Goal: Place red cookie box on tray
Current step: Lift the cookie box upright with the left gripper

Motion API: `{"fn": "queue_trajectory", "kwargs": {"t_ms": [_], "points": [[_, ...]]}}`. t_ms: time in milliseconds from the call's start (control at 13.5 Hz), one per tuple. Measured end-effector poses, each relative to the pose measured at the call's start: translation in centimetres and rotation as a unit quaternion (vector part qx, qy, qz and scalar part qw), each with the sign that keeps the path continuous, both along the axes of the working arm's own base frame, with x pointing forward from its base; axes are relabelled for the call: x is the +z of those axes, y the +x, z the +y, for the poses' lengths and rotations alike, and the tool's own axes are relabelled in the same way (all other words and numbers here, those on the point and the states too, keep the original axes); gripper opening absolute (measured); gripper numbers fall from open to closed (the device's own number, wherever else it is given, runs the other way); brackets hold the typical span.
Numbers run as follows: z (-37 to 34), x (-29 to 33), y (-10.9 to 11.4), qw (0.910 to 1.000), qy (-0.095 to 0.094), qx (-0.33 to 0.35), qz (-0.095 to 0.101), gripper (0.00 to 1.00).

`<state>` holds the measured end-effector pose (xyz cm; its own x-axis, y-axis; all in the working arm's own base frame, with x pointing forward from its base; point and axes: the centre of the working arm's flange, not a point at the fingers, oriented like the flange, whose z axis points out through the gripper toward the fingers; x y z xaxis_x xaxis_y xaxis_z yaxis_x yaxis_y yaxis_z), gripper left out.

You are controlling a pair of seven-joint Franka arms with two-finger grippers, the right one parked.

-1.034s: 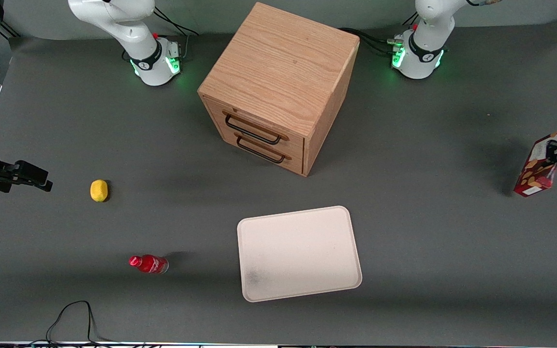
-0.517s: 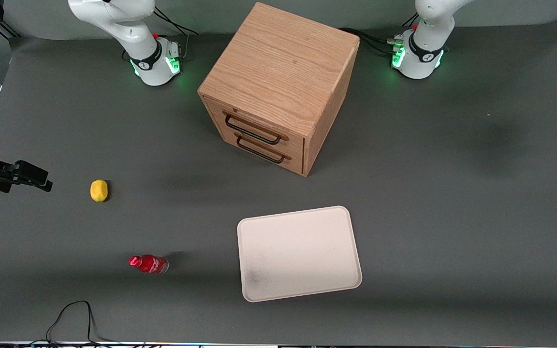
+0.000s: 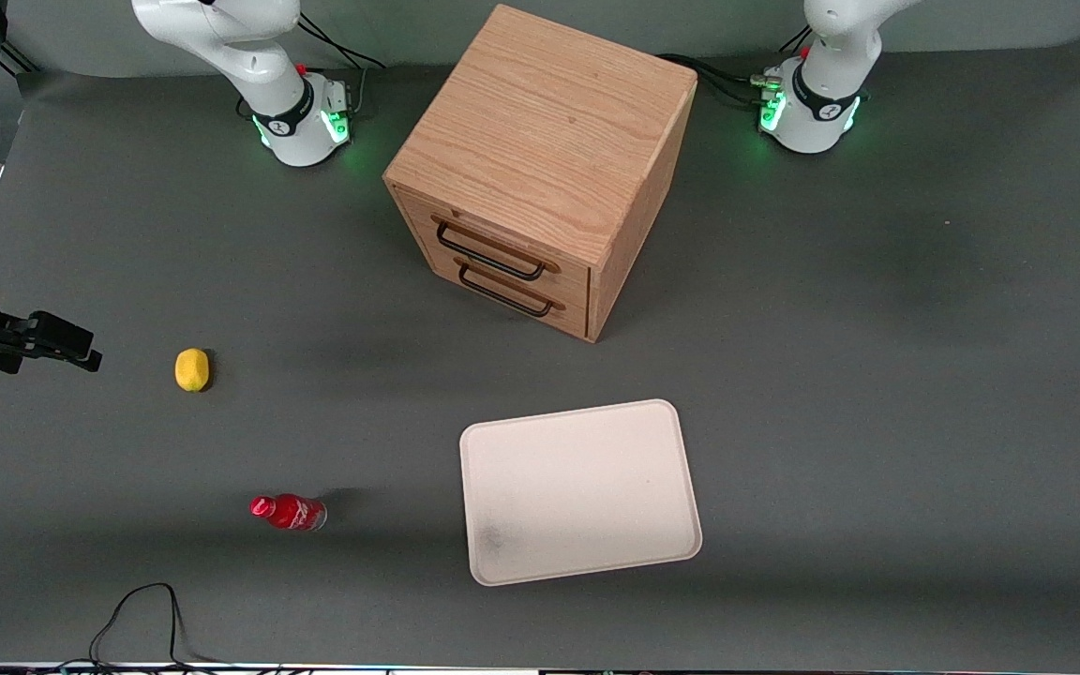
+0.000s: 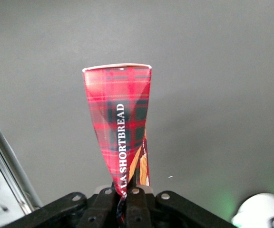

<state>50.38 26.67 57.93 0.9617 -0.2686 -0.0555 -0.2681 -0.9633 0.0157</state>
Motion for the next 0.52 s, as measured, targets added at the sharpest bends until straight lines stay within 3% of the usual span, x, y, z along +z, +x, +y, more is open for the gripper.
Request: {"fn": "queue_trajectory", "kwargs": {"t_ms": [296,517], "points": [[-3.2,2.5,1.1,0.9945,0.002,0.104,-0.013,0.04],[-8.2,2.5,3.1,0.9960,0.001,0.089,-0.013,0.04]]}}
